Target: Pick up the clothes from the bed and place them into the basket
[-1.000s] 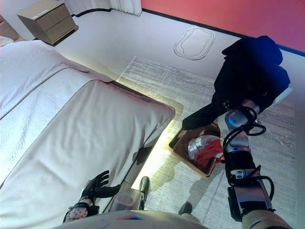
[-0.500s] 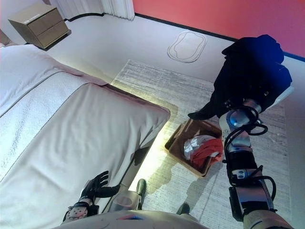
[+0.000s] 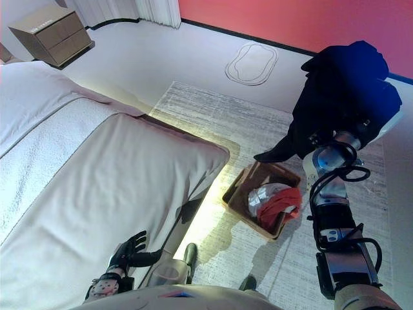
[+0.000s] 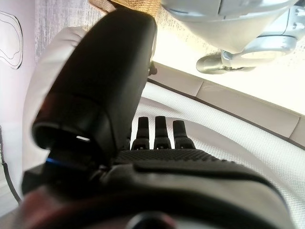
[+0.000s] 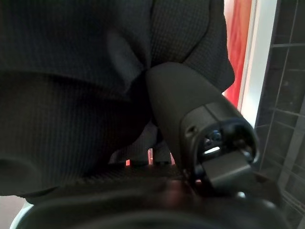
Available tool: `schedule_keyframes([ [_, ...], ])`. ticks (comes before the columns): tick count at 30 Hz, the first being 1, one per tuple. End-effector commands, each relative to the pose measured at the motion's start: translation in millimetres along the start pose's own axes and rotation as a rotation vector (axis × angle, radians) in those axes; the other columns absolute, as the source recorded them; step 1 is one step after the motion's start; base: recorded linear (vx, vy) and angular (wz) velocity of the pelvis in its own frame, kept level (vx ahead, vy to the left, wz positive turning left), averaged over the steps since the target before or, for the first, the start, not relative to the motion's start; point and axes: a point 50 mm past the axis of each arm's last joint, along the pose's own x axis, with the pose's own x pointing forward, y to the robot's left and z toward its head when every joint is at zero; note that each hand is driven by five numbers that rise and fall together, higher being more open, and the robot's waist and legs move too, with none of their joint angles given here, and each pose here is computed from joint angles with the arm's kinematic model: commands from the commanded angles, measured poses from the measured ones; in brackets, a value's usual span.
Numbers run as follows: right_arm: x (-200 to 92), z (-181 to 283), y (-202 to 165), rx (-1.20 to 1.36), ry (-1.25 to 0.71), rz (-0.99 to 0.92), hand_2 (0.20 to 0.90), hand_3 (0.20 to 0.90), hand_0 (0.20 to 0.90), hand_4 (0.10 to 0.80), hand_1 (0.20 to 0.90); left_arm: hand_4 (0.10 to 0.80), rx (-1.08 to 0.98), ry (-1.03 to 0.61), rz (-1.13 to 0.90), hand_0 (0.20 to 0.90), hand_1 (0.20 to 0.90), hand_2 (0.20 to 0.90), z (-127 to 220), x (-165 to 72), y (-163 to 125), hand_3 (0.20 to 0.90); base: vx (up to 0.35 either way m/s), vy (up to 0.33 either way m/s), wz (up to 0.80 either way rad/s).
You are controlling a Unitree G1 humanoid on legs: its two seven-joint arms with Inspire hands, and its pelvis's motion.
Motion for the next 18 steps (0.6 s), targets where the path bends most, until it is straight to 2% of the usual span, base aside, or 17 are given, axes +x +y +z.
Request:
schedule_keyframes([
  [1,16,103,35,0.296,-0.435,0.149,0.300,0.200,0.300,0.100,0.300,0.800,0.060,-0.035,0.025,0.900,0.900,0.900,11,6,13,0.900,0.000,0.000,0.00],
  [9,6,118,42,0.337,-0.478,0.202,0.300,0.200,0.300,0.100,0.300,0.800,0.053,-0.043,0.017,0.900,0.900,0.900,14,6,13,0.900,0.000,0.000,0.00],
  [13,9,110,42,0.287,-0.430,0.190,0.300,0.200,0.300,0.100,0.300,0.800,0.057,-0.041,0.012,0.900,0.900,0.900,13,6,11,0.900,0.000,0.000,0.00],
  [18,18,76,30,0.208,-0.273,0.135,0.300,0.200,0.300,0.100,0.300,0.800,0.062,-0.034,0.015,0.900,0.900,0.900,12,6,12,0.900,0.000,0.000,0.00],
])
